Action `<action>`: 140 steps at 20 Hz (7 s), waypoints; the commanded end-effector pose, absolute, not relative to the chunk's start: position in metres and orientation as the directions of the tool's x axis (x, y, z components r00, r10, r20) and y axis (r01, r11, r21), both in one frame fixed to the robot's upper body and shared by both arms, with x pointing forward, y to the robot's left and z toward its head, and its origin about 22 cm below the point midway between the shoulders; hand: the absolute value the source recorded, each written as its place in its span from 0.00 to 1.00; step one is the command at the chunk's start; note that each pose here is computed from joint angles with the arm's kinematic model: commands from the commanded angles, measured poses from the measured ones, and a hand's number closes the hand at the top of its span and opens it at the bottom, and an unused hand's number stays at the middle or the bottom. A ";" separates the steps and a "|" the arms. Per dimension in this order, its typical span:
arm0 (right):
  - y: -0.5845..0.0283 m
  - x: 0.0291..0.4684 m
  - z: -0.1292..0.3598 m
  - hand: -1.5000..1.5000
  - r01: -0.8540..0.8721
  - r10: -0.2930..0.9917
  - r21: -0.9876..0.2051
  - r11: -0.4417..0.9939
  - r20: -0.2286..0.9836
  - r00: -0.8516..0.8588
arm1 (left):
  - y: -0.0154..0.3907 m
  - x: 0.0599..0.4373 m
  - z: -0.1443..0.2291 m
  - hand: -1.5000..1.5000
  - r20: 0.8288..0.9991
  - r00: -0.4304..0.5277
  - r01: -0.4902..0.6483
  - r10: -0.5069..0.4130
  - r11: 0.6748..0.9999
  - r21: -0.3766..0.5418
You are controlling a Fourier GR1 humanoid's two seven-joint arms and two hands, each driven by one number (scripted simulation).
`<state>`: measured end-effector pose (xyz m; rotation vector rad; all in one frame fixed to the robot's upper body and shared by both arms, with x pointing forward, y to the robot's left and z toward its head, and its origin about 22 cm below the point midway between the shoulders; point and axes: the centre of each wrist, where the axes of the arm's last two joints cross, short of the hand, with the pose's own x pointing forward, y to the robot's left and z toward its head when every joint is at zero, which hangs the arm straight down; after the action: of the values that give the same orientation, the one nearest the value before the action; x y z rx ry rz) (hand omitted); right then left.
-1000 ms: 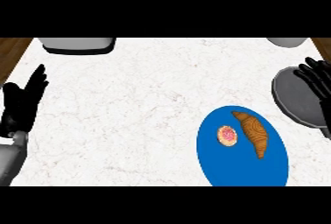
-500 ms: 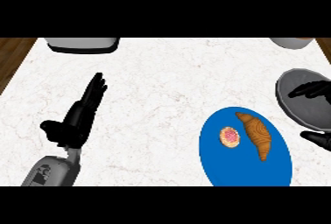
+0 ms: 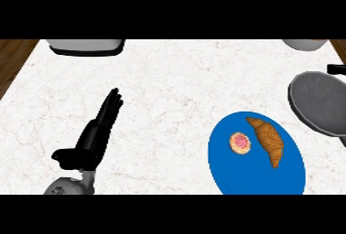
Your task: Pick the croissant from the plate and place it in the pan
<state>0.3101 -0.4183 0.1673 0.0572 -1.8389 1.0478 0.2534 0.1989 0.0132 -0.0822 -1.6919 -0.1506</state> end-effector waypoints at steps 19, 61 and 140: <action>-0.287 0.329 0.122 0.00 -0.470 0.650 -0.855 -0.220 0.231 -0.724 | 0.208 0.240 0.012 0.50 0.990 -0.136 0.120 -0.038 0.991 0.055; -0.278 0.349 0.008 1.00 -0.407 0.631 -0.861 -0.306 0.137 -0.764 | 0.208 0.237 -0.002 0.50 0.991 -0.127 0.114 -0.037 0.992 0.051; -0.468 0.346 0.045 0.00 0.593 0.466 -0.427 0.682 0.879 0.098 | 0.190 0.267 0.022 0.50 0.988 -0.150 0.156 -0.026 0.986 0.050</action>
<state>0.3587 -0.4493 0.0432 -0.9531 -1.4654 -0.0036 0.2576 0.1898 0.0147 -0.0998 -1.7193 -0.1579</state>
